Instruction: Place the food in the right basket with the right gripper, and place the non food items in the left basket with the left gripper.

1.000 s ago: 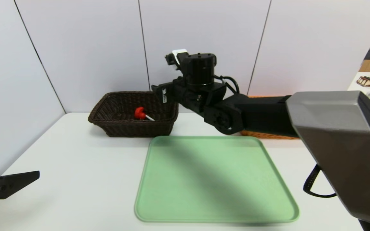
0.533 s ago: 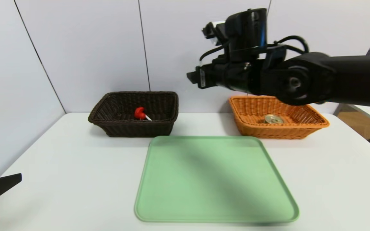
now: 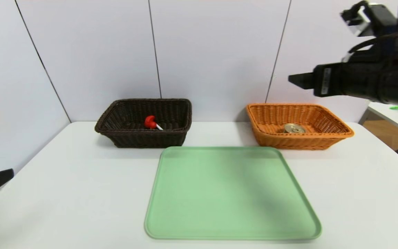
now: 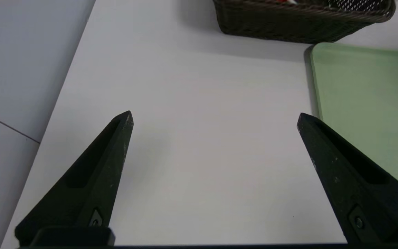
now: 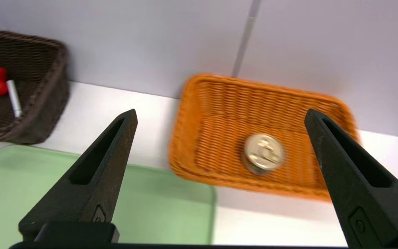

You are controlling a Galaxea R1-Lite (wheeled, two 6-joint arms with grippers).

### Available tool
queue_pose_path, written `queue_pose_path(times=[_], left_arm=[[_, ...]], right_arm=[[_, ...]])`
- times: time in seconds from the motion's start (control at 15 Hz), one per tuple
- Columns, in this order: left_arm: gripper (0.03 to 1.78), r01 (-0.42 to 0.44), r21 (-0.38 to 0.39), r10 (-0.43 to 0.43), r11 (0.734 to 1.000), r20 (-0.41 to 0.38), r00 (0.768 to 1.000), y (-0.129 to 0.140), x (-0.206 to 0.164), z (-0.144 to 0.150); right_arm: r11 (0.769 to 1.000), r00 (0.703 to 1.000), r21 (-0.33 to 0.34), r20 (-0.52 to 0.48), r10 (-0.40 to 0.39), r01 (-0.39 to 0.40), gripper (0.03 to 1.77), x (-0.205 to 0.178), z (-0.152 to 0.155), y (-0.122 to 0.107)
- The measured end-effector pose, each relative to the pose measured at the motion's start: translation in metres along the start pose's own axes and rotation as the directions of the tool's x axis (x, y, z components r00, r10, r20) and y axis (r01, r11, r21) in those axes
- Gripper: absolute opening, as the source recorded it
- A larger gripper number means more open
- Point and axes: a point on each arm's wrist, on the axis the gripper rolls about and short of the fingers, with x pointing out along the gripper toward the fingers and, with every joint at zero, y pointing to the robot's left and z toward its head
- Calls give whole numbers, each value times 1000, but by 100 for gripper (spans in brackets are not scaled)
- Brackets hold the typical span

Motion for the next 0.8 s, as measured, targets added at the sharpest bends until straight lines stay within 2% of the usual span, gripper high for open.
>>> queue_pose_path(times=[0.13, 0.33, 0.47, 0.6, 0.8], left_arm=[[169, 8, -1, -7, 1000, 36, 999, 0, -1, 4], [169, 6, -4, -6, 1000, 49, 999, 1, -4, 0], [169, 6, -12, -4, 1000, 90, 996, 2, -5, -4], [169, 9, -25, -5, 1000, 167, 986, 3, -8, -8], [169, -9, -31, 16, 999, 198, 980, 7, -14, -20]], right_arm=[[999, 999, 22, 24, -46, 46, 168, -31, -5, -23], [993, 993, 46, 46, -109, 107, 169, -76, -23, -49], [987, 987, 58, 54, -150, 147, 169, -101, -39, -60], [979, 977, 77, 84, -195, 189, 169, -128, -51, -70], [968, 959, 105, 145, -242, 229, 169, -163, -64, -79]])
